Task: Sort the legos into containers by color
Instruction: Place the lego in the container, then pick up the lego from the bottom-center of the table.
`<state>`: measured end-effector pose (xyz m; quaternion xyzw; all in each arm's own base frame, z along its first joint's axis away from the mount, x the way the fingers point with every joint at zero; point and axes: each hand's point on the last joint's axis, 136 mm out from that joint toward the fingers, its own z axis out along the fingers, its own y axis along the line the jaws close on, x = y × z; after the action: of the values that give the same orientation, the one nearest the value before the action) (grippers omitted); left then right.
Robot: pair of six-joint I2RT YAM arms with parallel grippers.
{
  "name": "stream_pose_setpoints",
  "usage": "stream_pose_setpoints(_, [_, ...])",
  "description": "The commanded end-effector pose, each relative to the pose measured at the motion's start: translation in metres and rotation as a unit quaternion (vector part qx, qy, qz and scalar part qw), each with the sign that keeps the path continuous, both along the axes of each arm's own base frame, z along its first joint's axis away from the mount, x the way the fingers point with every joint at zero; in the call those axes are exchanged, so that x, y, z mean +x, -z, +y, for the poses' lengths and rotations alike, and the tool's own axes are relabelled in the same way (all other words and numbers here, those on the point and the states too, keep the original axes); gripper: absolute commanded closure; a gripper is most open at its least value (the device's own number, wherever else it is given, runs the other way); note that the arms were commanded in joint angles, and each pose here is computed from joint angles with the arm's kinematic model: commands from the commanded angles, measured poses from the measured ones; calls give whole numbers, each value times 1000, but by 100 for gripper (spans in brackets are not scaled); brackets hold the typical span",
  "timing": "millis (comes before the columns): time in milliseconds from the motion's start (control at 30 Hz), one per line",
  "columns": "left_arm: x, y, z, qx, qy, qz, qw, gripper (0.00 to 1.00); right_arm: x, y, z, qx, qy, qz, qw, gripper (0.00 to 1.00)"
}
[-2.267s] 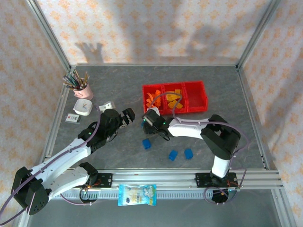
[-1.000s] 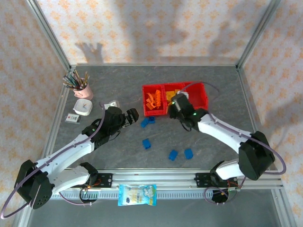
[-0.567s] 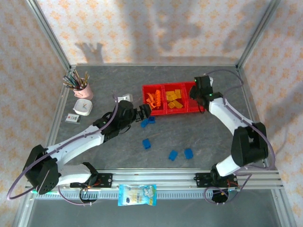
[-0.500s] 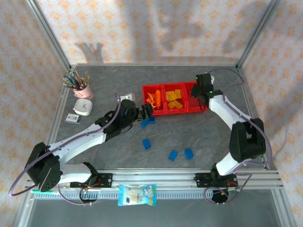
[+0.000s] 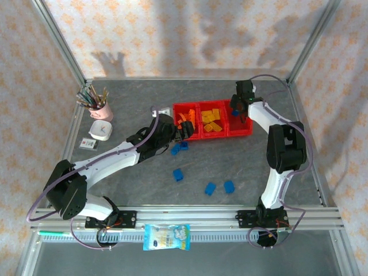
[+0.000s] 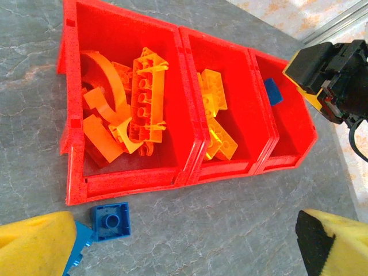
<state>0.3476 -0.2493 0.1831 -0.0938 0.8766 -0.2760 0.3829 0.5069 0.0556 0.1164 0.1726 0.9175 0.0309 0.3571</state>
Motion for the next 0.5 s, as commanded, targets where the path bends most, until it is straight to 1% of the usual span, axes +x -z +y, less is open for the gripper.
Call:
stream_pose_setpoints(0, [3,-14,-4,5,8,-21,1000,1,1,-24,-1,-6,-1,-20,1000,49])
stream_pose_setpoints(133, [2,-18,2,11,1,-27,1000,1,-12,-42,9,13,-17,-35,999,47])
stream_pose_setpoints(233, [-1,-22,9,15,-5,-34,999,1,-29,-52,22,20,-34,-39,998,46])
stream_pose_setpoints(467, [-11,-23,33,25,-27,-38,999,1,-79,-69,68,24,-98,-45,994,43])
